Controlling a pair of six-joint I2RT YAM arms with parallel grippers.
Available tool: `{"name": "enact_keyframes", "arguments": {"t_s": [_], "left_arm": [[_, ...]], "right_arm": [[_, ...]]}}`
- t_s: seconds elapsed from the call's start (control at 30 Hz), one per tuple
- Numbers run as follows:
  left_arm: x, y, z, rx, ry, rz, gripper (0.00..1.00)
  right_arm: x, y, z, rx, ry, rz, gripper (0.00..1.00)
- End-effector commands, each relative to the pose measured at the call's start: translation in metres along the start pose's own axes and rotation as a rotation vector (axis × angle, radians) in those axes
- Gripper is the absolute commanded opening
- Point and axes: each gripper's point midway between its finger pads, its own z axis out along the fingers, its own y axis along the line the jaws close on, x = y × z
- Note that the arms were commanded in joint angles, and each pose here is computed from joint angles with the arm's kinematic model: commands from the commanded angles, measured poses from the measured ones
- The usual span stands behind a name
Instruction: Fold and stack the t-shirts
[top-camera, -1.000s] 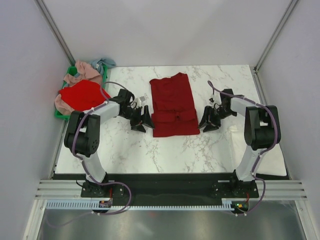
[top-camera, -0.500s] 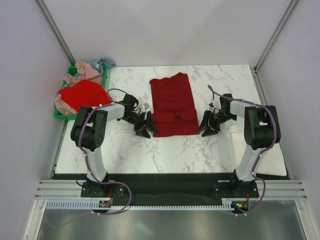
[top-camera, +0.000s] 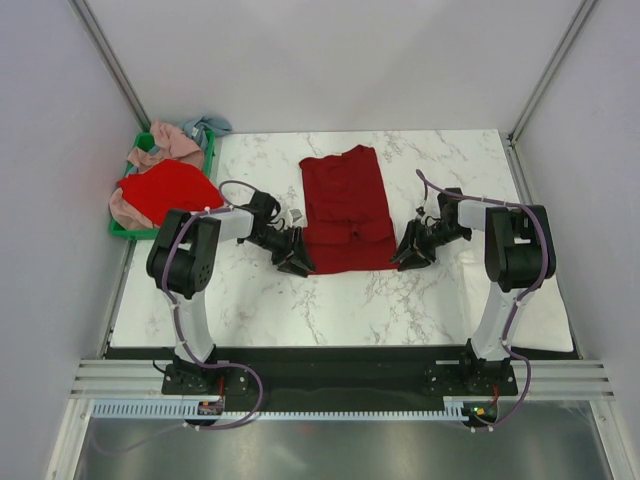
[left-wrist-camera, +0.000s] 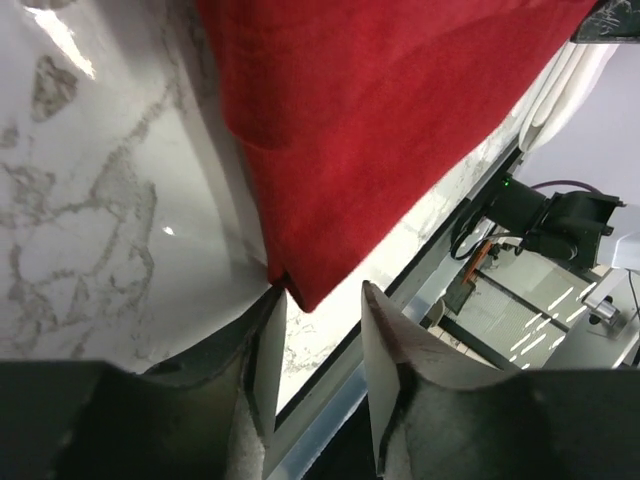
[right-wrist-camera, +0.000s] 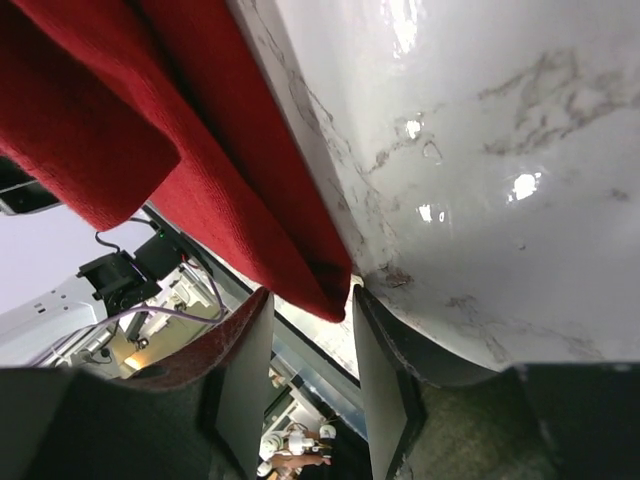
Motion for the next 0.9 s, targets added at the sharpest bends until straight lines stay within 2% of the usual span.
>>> {"name": "enact_keyframes", "arguments": {"t_s": [0.0,0.07,0.17,0.2,0.27,0.3,0.33,0.43,0.6,0.87], "left_arm": [[-0.005,-0.007,0.005,0.043,0.007,-0.002,0.42],[-0.004,-0.006,0.006,0.045,0.014,-0.007,0.37],[-0.003,-0.006,0.007,0.042,0.015,-0.010,0.21],[-0.003,-0.005,0.007,0.040,0.016,-0.013,0.14],[-0.005,-0.004,0.006,0.027,0.008,-0.013,0.05],[-0.006,-0.004,0.005,0.017,0.002,-0.009,0.02],[-0.006,-0.005,0.004,0.012,-0.001,-0.004,0.02],[-0.011,-0.013,-0.007,0.004,-0.026,0.014,0.02],[-0.020,-0.060,-0.041,0.052,-0.084,0.138,0.02],[-0.007,-0.096,-0.062,0.063,-0.100,0.265,0.02]], "right_arm": [[-0.015,-0.012,0.007,0.047,-0.045,-0.038,0.45],[-0.013,-0.014,0.008,0.051,-0.039,-0.029,0.45],[-0.011,-0.014,0.009,0.042,-0.040,-0.018,0.37],[-0.011,-0.014,0.010,0.034,-0.043,-0.016,0.26],[-0.011,-0.013,0.012,0.031,-0.047,-0.009,0.13],[-0.012,-0.012,0.012,0.024,-0.051,-0.014,0.05],[-0.012,-0.010,0.012,0.020,-0.053,-0.020,0.01],[-0.015,-0.001,0.007,0.000,-0.067,-0.035,0.00],[-0.004,0.036,-0.020,-0.098,-0.077,-0.067,0.00],[0.023,0.060,-0.048,-0.159,-0.077,-0.104,0.00]]}}
